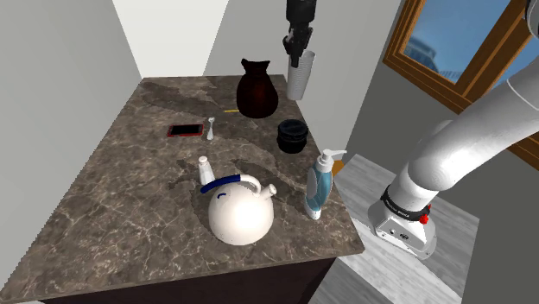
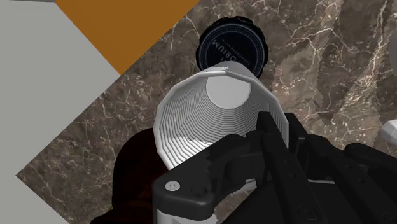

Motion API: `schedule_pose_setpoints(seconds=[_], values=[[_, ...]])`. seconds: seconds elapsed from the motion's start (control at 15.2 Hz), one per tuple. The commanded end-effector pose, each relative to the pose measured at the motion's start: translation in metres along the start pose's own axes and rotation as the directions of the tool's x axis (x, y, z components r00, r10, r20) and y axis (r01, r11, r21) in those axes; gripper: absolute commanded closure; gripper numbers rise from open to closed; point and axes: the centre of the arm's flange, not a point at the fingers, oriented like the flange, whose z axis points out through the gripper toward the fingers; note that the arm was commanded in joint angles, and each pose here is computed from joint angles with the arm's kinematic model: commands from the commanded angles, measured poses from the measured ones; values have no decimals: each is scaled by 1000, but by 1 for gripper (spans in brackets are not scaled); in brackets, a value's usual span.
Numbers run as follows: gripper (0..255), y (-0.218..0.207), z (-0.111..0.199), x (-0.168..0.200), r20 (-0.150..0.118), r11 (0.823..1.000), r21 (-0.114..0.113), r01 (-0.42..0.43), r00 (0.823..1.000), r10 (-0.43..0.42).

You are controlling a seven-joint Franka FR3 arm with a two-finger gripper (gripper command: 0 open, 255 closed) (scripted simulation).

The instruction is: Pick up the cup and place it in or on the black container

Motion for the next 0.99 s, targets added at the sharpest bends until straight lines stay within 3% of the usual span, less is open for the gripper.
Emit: schedule_pose_setpoints(seconds=[0.0, 0.92], values=[[255, 2, 6, -5, 0, 1000, 0, 1, 1000, -1], [255, -4, 79, -5, 0, 1000, 0, 1, 1000, -1]])
